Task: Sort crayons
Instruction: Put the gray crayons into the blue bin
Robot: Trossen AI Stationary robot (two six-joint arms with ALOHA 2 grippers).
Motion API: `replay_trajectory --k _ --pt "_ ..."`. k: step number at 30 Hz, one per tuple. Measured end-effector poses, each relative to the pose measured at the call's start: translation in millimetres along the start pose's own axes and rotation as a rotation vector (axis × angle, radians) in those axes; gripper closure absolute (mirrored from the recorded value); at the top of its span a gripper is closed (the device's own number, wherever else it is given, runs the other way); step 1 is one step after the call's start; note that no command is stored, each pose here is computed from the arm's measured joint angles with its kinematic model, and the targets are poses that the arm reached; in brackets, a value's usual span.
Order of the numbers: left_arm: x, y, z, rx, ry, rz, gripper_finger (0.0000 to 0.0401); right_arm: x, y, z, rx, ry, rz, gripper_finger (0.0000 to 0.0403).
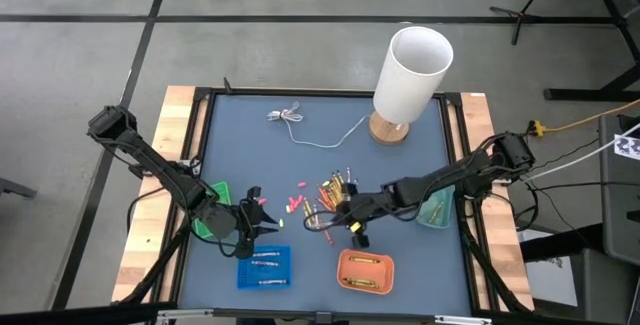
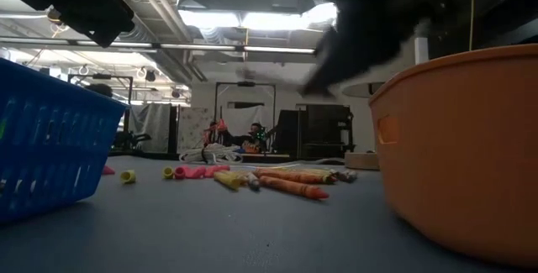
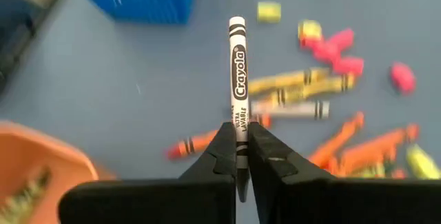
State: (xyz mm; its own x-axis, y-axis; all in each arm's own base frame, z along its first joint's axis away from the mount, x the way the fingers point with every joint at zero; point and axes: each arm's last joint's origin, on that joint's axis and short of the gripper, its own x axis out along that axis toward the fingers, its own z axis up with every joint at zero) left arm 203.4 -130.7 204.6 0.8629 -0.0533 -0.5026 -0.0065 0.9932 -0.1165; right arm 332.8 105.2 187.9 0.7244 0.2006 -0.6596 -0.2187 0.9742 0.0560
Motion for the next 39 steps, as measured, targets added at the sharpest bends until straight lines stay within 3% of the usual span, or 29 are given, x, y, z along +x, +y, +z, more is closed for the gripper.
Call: replay_trajectory --k 8,14,20,26,33,39 --pt "4 9 4 0.005 -0.009 0.046 0.0325 -6 9 33 0.028 -0.234 0.035 0.0386" --pt "9 31 15 0.062 -0.027 0.117 0.0325 11 33 40 0.031 -0.390 0.102 0.0387" --pt "3 57 32 0.075 -0.070 0.157 0.0325 49 54 53 0.020 -0.405 0.129 0.0387" --pt "-6 73 43 0.129 -0.105 0.133 0.0325 88 61 73 0.090 -0.378 0.159 0.0387" --pt "-8 75 43 0.153 -0.099 0.119 0.0325 108 47 87 0.274 -0.364 0.232 0.0386" --pt "-8 76 42 0.157 -0.083 0.122 0.0325 111 41 89 0.329 -0.352 0.283 0.0384"
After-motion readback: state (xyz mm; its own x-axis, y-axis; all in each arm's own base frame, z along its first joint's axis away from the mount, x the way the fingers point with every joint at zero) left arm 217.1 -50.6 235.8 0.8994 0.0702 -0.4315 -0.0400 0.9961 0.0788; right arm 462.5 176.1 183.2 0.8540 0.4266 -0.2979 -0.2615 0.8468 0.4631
